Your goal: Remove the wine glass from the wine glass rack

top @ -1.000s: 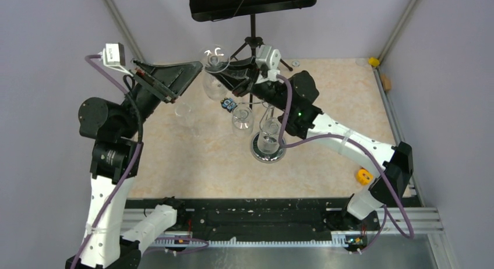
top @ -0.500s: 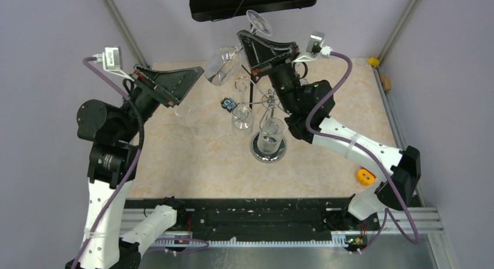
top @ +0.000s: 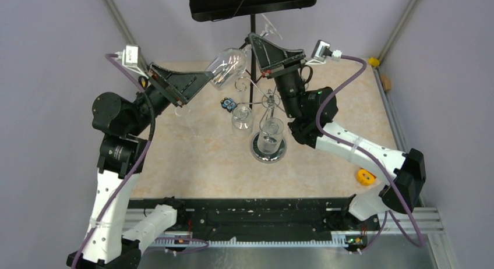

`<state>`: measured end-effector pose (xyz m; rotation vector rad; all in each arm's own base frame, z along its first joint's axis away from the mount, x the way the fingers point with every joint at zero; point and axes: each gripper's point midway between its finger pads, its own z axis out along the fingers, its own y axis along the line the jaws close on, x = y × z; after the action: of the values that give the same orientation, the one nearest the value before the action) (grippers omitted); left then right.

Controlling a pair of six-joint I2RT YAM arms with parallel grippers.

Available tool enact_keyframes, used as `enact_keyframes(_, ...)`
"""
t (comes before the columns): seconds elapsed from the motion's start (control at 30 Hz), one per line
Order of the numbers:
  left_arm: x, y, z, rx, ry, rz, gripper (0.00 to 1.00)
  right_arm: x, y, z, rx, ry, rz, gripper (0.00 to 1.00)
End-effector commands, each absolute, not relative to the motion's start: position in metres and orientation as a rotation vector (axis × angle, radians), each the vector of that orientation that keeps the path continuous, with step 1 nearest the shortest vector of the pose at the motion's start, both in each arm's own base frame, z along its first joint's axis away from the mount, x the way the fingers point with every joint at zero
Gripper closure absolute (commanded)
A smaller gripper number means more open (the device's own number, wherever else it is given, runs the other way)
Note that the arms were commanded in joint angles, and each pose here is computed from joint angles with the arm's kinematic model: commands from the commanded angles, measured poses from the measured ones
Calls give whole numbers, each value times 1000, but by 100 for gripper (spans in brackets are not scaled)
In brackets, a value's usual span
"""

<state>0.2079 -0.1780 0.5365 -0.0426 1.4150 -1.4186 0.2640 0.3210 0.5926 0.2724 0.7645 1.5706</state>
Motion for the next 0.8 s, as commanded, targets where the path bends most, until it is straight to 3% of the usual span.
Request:
enact_keyframes(0.0,178,-183,568,65,1297,-1545,24,246,291,619,370,637,1729,100)
enact_keyframes(0.27,164,-181,580,53,1253,-1620,43,249,298,613,387,653,1781,100)
enact_keyframes(0.67,166,-176,601,-78,1141,-1852,48,251,329,598,326,685,1859,100)
enact_keyframes(0.77,171,-178,601,-95,1145,-1875,56,252,331,592,305,695,1818,100)
